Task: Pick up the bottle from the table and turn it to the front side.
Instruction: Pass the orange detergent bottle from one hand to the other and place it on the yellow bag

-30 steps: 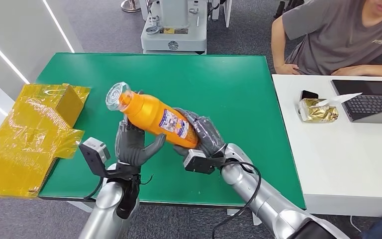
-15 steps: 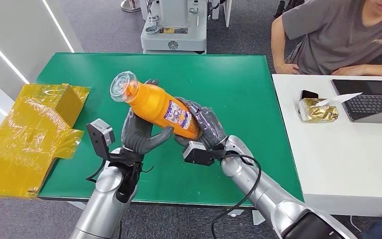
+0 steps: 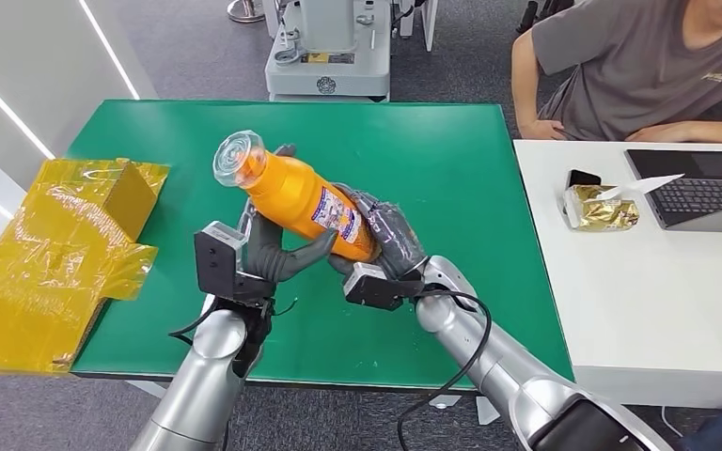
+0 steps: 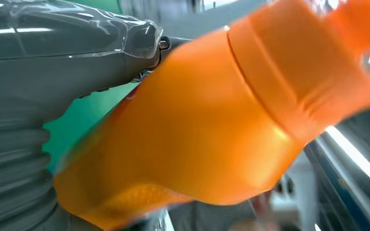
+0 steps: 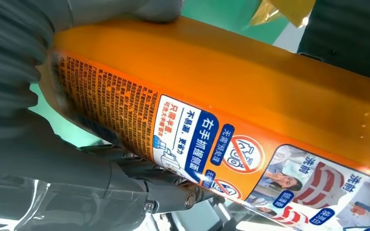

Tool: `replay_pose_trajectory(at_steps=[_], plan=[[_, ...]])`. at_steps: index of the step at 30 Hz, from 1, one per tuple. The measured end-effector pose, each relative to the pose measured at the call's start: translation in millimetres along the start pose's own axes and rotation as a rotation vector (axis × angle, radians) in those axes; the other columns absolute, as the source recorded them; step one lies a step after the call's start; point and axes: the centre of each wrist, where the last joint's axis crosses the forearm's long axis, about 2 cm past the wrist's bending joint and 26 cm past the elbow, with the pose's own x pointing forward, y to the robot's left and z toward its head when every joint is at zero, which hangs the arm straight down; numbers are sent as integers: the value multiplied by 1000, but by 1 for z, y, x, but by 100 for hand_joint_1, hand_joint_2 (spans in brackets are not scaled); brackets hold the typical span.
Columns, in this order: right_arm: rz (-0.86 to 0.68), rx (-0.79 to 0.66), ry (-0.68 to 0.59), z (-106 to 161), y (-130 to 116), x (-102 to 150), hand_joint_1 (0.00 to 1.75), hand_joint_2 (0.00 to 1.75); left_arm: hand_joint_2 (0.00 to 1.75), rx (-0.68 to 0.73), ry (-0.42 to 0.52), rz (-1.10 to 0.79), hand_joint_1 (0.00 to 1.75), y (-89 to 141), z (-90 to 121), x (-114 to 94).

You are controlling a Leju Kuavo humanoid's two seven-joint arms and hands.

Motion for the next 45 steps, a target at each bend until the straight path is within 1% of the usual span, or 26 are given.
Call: replay_pose_trajectory(at_steps=[3,7,9,13,23,28,30,33,35,37,41,45], plan=[[-27,36,11,-4,5,3,175,175,175,119,-32,-291,0,-4,4,1],[-87,59,31,-11,12,9,175,175,175,214,-83,-537,0,-13,9,5],[-116,61,35,-15,15,12,175,175,175,244,-105,-609,0,-16,9,7],[-154,66,45,-19,17,15,175,175,175,264,-105,-629,0,-17,8,8],[-171,69,53,-19,20,16,175,175,175,285,-88,-609,0,-17,8,7],[-84,51,54,-17,21,14,175,175,175,284,-59,-558,0,-18,12,5],[-40,41,54,-15,21,13,175,175,175,251,-26,-484,0,-19,12,3],[26,33,50,-12,19,11,175,175,175,151,39,-263,0,-19,12,-1],[58,31,51,-9,17,9,175,175,175,90,63,-137,0,-18,12,-2],[74,31,53,-7,16,6,175,175,175,47,75,-60,0,-17,12,-3],[81,30,57,-4,15,4,175,175,175,-9,81,3,0,-14,12,-5],[89,28,62,-1,16,4,175,175,175,-13,85,3,0,-11,12,-6]])
